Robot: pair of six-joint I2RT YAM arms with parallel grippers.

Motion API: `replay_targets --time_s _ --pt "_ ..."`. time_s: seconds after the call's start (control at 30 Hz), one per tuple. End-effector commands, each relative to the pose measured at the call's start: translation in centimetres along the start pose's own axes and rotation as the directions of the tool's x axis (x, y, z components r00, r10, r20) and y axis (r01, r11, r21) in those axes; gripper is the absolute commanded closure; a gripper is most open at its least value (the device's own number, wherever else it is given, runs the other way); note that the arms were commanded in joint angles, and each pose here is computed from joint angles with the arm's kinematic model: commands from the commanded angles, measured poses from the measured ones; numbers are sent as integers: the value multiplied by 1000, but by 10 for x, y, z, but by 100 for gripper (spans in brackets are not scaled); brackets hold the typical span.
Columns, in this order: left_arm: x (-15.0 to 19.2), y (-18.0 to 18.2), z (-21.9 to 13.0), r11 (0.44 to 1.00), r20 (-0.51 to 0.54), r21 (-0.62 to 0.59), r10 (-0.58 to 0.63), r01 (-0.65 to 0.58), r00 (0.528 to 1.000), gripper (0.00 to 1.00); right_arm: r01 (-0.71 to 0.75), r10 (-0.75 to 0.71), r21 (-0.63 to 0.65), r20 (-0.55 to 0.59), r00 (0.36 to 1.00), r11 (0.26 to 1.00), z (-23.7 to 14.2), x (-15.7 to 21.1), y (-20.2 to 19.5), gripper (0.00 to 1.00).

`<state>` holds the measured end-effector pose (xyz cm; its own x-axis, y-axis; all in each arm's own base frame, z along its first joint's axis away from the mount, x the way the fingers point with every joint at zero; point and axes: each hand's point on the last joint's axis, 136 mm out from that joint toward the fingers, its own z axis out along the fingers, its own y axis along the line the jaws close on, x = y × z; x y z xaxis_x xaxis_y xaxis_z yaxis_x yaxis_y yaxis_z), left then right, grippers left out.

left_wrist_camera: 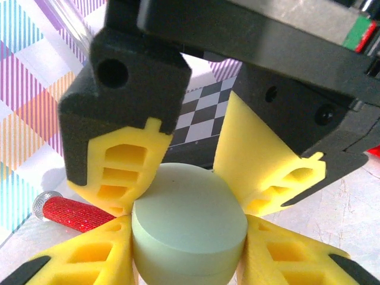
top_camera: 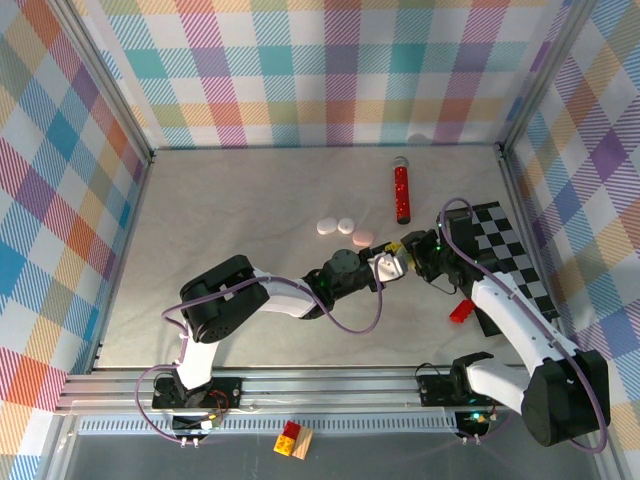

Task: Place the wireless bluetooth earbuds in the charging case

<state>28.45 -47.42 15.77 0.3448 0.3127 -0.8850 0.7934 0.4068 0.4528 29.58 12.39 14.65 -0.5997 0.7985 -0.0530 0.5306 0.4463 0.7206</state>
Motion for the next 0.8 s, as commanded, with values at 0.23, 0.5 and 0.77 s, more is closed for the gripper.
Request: replay_targets --time_s 0.23,0.5,0.77 --pt "-16 1 -12 998 39 10 -63 62 997 66 263 -258 -27 112 960 964 -26 -13 18 24" --pt "-33 29 -37 966 120 33 -259 257 958 66 572 -550 -135 167 818 809 -70 0 42 22" --pt "-53 66 -71 916 228 106 -401 387 887 66 451 -527 -536 13 850 714 -95 40 79 21"
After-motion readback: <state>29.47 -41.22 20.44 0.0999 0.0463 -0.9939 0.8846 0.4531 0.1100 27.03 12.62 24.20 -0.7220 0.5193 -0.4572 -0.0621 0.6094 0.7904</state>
